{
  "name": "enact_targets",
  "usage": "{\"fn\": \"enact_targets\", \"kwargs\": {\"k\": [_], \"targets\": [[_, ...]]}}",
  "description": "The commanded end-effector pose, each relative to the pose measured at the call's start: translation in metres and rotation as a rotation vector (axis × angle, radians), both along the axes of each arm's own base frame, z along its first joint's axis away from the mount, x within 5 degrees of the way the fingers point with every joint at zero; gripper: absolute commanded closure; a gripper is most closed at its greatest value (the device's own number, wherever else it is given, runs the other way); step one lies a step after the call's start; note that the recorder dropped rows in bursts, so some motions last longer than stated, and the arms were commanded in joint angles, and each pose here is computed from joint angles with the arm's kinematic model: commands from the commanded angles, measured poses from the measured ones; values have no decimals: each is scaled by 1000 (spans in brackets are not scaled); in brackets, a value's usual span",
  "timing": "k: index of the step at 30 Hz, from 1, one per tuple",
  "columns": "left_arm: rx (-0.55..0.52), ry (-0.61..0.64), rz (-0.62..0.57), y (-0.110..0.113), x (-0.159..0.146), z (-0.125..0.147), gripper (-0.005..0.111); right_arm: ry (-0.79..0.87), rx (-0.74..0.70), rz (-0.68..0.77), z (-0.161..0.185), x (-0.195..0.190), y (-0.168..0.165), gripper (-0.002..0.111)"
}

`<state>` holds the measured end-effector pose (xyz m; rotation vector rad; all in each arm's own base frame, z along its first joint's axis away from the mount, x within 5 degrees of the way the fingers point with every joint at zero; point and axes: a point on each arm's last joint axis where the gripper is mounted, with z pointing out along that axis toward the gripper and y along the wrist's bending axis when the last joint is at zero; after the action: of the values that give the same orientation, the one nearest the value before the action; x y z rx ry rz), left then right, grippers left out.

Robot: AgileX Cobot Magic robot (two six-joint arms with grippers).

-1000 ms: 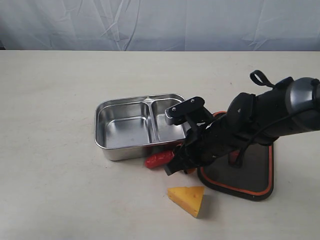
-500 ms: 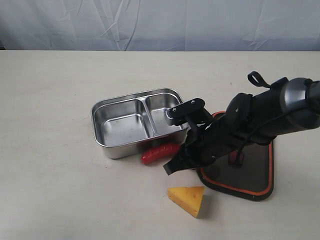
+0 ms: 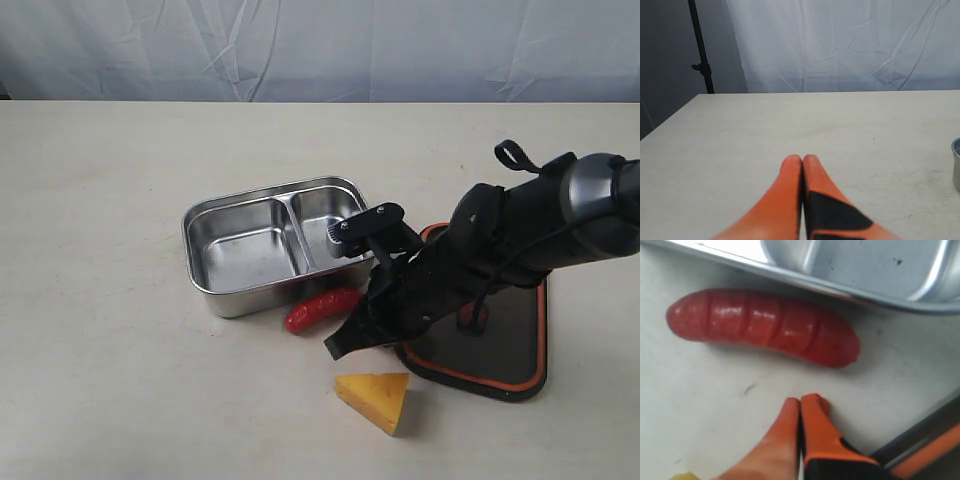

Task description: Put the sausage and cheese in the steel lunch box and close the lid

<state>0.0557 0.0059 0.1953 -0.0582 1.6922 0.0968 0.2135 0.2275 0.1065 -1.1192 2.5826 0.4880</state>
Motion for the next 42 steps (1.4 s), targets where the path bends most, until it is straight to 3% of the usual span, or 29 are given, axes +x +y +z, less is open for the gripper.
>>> {"fn": "enact_targets", "kwargs": {"k": [1, 10, 16, 19, 31, 33, 34, 35, 36, 42], "targets": [[0, -14, -2, 0, 0, 0, 107, 36, 19, 15, 8, -7, 0, 109], [0, -14, -2, 0, 0, 0, 107, 1, 105, -62, 31, -5, 1, 107], [0, -14, -2, 0, 0, 0, 107, 36, 157, -161, 32, -4, 4, 61], [0, -14, -2, 0, 0, 0, 107, -5, 153, -179, 33, 0, 3, 54], [0, -14, -2, 0, 0, 0, 107, -101, 155, -252, 35, 11, 1, 54], [0, -14, -2, 0, 0, 0, 107, -90, 156, -246, 34, 10, 1, 61], [0, -14, -2, 0, 0, 0, 107, -76, 157, -239, 34, 8, 1, 79], [0, -14, -2, 0, 0, 0, 107, -74, 157, -237, 34, 8, 1, 89], [0, -14, -2, 0, 0, 0, 107, -74, 157, -238, 34, 8, 1, 109], [0, -14, -2, 0, 0, 0, 107, -88, 152, -244, 33, 10, 1, 108]]}}
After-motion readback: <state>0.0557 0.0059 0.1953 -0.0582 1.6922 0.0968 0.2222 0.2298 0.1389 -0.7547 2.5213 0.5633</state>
